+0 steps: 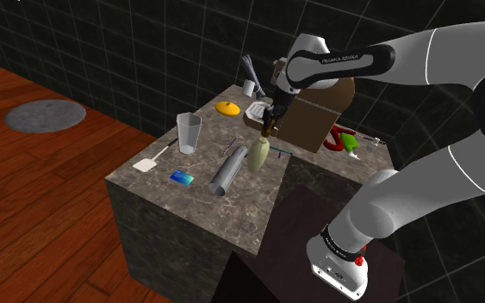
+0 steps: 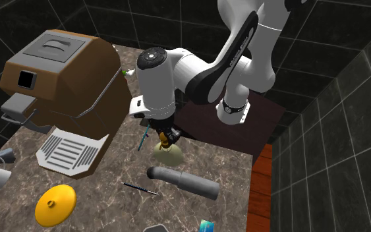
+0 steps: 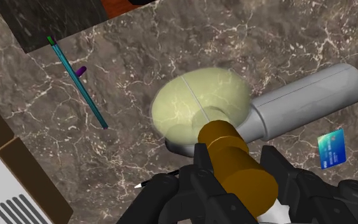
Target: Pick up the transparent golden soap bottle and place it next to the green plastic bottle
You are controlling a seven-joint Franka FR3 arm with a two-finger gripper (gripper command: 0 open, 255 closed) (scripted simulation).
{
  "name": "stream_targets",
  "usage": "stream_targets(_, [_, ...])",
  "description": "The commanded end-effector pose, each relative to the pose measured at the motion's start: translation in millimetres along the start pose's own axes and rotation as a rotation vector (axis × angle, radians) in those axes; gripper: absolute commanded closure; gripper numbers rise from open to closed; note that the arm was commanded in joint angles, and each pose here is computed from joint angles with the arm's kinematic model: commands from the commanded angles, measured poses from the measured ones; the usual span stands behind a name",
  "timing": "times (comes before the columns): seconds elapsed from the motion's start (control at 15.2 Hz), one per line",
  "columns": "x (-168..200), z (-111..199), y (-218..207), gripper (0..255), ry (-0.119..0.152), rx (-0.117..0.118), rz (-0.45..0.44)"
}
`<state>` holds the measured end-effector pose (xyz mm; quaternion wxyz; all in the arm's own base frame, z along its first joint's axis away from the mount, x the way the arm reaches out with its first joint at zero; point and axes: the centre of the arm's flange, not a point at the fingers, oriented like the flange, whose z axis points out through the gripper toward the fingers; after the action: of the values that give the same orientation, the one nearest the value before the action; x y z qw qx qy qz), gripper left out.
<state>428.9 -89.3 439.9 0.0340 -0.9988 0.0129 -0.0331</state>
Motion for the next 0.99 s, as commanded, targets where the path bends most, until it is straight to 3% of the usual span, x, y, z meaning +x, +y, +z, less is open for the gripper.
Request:
stream_targets(0.0, [1, -10, 0, 255, 0.000, 0.000, 0.000])
stream_targets(0.92, [5, -83, -5, 255, 0.000, 0.000, 0.000])
